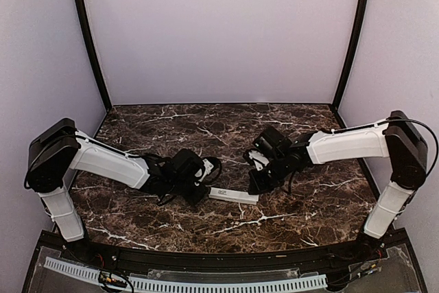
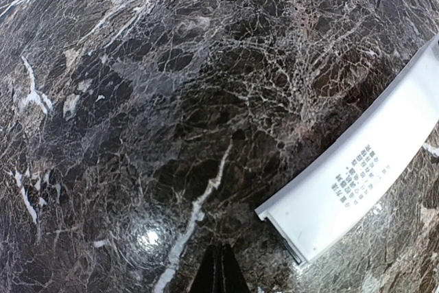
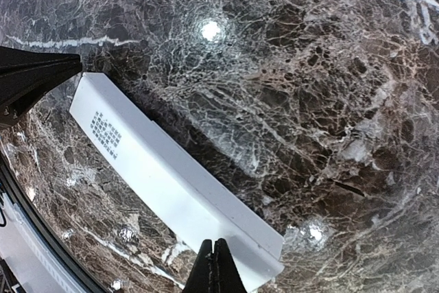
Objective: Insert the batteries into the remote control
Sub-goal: Press the battery cover onto the remote control.
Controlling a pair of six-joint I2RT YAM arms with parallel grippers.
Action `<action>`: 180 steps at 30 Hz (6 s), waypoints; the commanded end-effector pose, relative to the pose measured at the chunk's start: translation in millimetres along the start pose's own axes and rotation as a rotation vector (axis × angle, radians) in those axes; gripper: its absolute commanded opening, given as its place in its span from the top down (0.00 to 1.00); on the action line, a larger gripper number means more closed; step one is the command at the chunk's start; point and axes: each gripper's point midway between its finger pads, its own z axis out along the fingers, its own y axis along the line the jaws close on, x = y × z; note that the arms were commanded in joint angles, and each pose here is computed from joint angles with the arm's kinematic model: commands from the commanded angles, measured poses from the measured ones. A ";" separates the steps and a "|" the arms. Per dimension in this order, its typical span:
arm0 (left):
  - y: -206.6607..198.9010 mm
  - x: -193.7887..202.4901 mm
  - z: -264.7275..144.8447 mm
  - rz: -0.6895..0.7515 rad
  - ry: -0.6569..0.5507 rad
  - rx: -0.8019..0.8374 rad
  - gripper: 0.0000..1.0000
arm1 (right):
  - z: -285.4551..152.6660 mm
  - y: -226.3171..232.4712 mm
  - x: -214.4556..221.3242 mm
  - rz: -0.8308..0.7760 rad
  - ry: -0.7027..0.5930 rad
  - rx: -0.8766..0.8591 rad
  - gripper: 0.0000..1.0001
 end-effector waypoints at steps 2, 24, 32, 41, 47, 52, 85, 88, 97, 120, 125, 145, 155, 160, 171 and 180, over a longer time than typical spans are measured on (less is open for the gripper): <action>-3.0 -7.0 1.2 0.006 -0.017 0.014 0.99 | -43.9 -10.0 -14.4 0.037 -0.073 0.111 1.00; -12.0 0.5 4.1 -0.012 0.000 0.063 1.00 | -3.6 -59.7 40.8 0.068 0.223 0.492 1.00; -13.5 1.6 4.0 -0.011 0.004 0.072 1.00 | 7.8 -43.2 38.3 0.025 0.244 0.481 1.00; -27.5 3.5 3.8 0.001 0.018 0.144 1.00 | 19.2 -21.0 15.2 -0.007 0.213 0.427 1.00; -37.6 3.8 1.7 0.024 0.017 0.176 1.00 | 26.0 -8.2 2.5 -0.019 0.190 0.388 1.00; -29.4 5.3 0.5 0.021 0.011 0.133 1.00 | 18.8 -19.8 8.9 -0.018 0.197 0.442 1.00; 6.8 4.7 -32.6 -0.053 -0.060 -0.027 0.95 | -28.5 98.9 -63.3 -0.428 -0.215 -0.225 0.77; 19.4 -2.1 -42.2 -0.093 -0.103 -0.067 0.85 | -41.7 112.0 -67.8 -0.613 -0.337 -0.271 0.26; 66.8 -4.5 -69.1 -0.285 -0.195 -0.187 0.41 | 12.7 96.8 -57.1 -0.958 -0.251 -0.141 0.01; 79.2 -3.0 -70.8 -0.305 -0.223 -0.204 0.37 | 82.7 78.9 -37.1 -1.039 -0.076 0.017 0.49; 79.8 -3.4 -70.4 -0.301 -0.223 -0.205 0.37 | 87.8 78.6 -32.0 -1.038 -0.056 0.008 0.59; 73.6 -2.8 -65.4 -0.287 -0.209 -0.174 0.38 | -13.6 127.5 -87.6 -0.855 -0.370 -0.098 0.02; 57.3 5.5 -48.6 -0.201 -0.136 -0.139 0.43 | -69.1 81.2 -70.7 -0.445 -0.320 -0.184 0.95; 51.9 10.1 -40.6 -0.199 -0.113 -0.118 0.43 | -36.6 54.4 -31.7 -0.275 -0.174 -0.164 1.00; 44.1 11.8 -35.0 -0.184 -0.086 -0.092 0.43 | 5.6 30.1 -8.5 -0.202 -0.059 -0.110 1.00; 43.2 13.7 -33.9 -0.182 -0.078 -0.089 0.43 | -2.7 30.6 -13.2 -0.218 -0.081 -0.086 1.00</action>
